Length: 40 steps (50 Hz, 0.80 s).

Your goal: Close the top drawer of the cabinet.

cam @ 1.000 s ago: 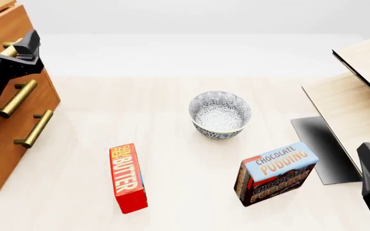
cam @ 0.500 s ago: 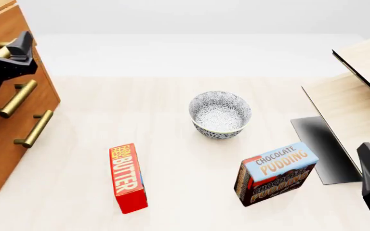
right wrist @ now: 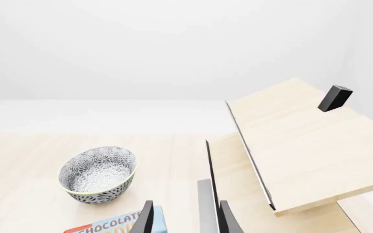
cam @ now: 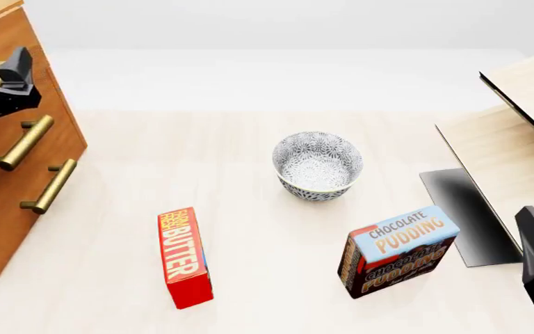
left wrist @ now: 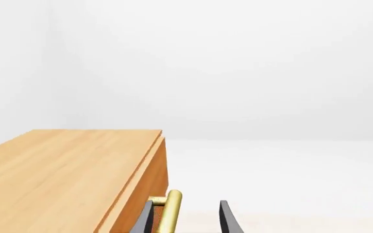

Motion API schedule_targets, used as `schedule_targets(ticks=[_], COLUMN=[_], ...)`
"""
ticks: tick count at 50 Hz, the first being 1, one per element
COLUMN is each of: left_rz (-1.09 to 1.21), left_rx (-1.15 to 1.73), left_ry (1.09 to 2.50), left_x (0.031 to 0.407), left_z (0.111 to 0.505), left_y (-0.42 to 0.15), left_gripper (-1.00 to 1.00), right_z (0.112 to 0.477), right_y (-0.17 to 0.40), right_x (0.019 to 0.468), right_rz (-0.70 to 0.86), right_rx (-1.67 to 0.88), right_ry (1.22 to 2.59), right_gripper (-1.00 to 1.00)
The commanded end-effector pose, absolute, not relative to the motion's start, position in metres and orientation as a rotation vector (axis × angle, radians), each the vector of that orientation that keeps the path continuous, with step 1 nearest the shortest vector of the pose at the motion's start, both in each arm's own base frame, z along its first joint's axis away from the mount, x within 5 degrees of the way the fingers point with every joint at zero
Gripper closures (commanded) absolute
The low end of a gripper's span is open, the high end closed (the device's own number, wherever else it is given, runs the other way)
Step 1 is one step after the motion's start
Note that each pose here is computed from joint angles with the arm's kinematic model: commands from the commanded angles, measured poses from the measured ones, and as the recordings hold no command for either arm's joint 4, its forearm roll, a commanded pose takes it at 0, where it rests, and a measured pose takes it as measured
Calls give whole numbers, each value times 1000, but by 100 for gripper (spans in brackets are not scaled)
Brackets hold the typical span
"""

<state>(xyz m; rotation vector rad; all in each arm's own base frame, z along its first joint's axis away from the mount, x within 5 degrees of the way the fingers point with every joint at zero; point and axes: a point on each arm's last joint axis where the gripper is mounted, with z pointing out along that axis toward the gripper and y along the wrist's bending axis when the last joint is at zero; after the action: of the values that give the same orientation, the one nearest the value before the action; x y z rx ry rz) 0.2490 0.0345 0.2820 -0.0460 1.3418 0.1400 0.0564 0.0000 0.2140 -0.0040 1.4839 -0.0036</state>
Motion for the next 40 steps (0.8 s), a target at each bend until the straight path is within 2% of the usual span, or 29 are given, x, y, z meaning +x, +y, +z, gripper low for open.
schedule_targets(ticks=[1, 40], left_rz=[163, 262], left_rx=[-140, -334], left_ry=[1508, 1484], left_x=[240, 217], left_z=[240, 247], left_y=[47, 88], left_gripper=[-100, -100], right_z=[214, 214], right_y=[0, 0], right_x=[56, 56], right_rz=[-3, -4], right_rx=[-4, -4], right_ry=[1484, 1484], right_gripper=[-100, -100])
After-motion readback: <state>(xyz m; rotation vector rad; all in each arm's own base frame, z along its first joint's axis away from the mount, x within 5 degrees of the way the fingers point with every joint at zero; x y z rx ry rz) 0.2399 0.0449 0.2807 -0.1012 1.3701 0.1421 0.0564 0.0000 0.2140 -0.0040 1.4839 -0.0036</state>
